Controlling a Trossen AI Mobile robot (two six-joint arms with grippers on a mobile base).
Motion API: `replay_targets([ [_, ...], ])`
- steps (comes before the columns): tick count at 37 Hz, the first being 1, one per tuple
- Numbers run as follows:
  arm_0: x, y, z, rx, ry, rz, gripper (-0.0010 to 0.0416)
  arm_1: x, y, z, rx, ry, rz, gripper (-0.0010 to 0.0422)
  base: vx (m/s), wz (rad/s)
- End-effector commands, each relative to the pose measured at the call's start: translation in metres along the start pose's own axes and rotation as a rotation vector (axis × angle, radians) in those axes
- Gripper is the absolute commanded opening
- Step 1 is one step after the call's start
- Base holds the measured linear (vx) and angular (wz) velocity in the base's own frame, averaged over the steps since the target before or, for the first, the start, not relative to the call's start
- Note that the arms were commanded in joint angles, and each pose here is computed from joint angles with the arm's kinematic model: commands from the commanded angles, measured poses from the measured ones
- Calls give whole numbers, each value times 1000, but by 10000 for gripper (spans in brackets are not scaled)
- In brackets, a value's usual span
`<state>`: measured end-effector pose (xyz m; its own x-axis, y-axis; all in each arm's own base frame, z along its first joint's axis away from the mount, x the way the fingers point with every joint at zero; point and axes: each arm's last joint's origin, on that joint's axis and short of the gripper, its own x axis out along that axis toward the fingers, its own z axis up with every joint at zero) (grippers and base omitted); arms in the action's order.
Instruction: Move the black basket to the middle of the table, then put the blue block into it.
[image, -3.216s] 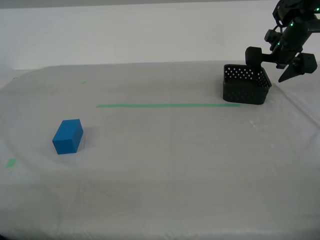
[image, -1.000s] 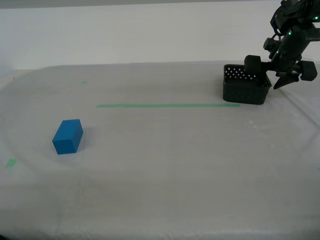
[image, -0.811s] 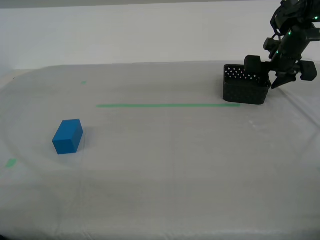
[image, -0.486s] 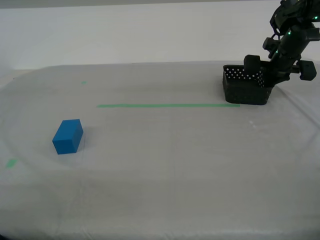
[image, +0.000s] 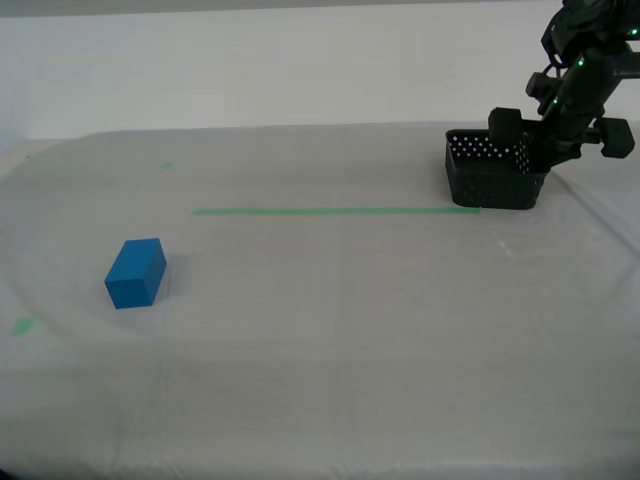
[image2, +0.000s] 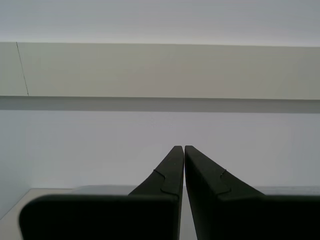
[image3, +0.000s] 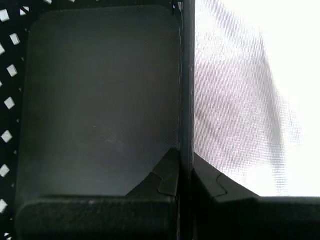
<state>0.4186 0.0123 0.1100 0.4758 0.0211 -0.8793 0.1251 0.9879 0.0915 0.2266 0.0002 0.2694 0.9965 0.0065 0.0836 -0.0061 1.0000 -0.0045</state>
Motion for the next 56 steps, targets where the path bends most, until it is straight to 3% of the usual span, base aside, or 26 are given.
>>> replay_targets([
  [1, -5, 1, 2, -11, -3, 3, -1, 0, 0, 1, 1, -6, 0, 0, 0, 0],
  [20, -67, 8, 19, -23, -102, 25, -1, 0, 0, 1, 1, -6, 0, 0, 0, 0],
  [33, -117, 23, 17, -29, -114, 50, -1, 0, 0, 1, 1, -6, 0, 0, 0, 0],
  [43, -136, 52, 9, -45, -116, 99, -1, 0, 0, 1, 1, -6, 0, 0, 0, 0],
  [56, -144, 118, -18, -42, -69, 194, -1, 0, 0, 1, 1, -6, 0, 0, 0, 0],
])
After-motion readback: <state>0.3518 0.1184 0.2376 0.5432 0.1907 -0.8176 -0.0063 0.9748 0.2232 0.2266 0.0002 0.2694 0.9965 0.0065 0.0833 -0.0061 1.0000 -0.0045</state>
